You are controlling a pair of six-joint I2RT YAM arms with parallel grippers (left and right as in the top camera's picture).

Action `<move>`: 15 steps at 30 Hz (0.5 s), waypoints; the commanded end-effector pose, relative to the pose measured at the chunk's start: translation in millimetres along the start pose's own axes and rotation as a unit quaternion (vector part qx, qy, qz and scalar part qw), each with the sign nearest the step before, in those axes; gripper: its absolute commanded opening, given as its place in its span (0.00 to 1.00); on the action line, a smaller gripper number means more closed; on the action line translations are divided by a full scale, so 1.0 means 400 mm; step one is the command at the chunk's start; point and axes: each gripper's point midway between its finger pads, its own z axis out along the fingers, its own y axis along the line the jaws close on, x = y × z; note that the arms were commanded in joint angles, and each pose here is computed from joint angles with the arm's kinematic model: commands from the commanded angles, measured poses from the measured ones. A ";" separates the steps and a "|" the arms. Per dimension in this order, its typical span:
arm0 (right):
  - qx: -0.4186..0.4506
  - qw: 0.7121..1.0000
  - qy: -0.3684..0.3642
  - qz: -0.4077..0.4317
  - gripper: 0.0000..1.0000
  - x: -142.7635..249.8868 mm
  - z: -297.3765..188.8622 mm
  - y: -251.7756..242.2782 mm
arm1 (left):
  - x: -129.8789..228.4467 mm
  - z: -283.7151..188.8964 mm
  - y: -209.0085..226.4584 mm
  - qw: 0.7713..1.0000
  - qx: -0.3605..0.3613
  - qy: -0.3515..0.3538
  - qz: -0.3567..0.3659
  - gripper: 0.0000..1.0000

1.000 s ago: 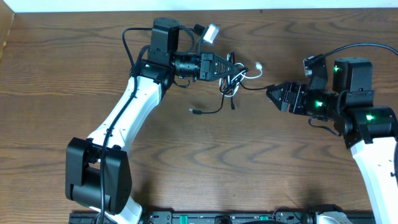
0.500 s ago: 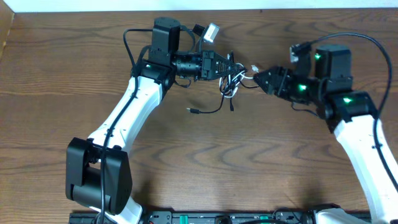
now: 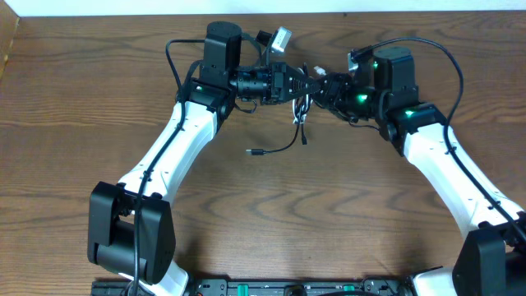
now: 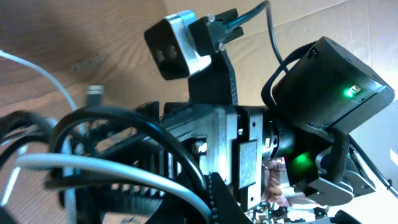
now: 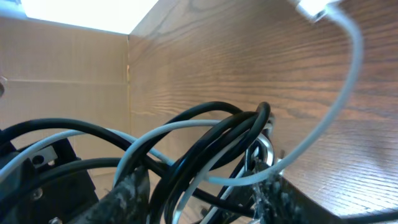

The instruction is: Untangle cables

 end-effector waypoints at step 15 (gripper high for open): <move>-0.044 0.998 0.049 -0.011 0.32 0.043 0.037 0.034 | -0.056 -0.007 -0.041 0.999 0.013 -0.037 -0.006 0.07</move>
